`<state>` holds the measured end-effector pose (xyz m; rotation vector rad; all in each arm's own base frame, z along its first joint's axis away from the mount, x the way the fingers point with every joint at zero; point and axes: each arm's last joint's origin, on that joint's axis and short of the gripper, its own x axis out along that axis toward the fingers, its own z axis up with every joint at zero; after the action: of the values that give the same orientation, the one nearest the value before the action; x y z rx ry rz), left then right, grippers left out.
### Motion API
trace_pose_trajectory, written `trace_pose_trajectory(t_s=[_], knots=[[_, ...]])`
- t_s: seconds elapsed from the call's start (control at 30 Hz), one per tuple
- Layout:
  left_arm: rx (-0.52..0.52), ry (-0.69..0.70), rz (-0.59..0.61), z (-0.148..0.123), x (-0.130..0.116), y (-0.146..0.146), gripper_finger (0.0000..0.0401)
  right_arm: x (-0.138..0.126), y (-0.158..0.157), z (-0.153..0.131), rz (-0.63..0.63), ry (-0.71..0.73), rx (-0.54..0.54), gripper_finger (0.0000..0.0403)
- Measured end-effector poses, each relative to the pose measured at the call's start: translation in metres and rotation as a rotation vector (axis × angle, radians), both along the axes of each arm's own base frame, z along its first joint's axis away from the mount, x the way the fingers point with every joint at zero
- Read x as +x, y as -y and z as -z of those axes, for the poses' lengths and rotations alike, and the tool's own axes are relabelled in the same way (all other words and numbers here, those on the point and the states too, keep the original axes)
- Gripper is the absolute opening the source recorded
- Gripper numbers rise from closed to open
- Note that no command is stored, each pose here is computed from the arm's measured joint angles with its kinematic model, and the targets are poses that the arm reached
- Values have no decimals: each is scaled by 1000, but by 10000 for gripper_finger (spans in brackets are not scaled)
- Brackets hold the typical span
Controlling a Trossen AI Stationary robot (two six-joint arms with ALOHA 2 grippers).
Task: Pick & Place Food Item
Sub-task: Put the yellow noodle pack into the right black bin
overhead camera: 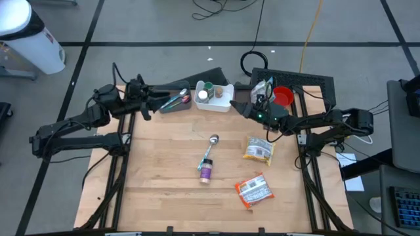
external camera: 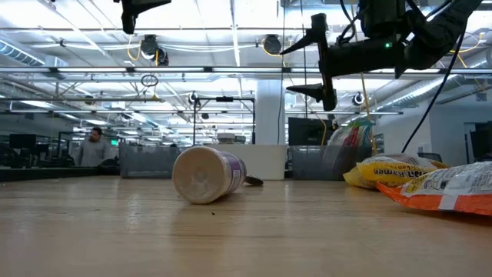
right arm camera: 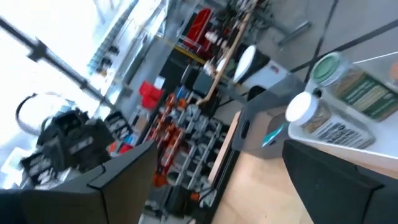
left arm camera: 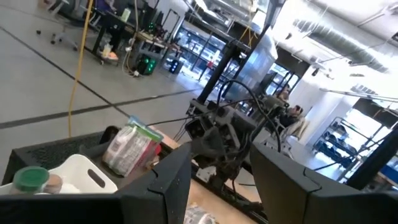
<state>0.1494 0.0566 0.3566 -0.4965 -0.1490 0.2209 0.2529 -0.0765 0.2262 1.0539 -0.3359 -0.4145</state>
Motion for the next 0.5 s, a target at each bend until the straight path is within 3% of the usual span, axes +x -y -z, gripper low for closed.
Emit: trace_pose_trajectory(t_s=[0.37, 0.5], knots=[[83, 95, -18, -11, -1, 0, 170, -1, 1, 1, 51, 8, 26, 339], [139, 71, -25, -10, -1, 0, 170, -1, 0, -12, 23, 120, -18, 339]])
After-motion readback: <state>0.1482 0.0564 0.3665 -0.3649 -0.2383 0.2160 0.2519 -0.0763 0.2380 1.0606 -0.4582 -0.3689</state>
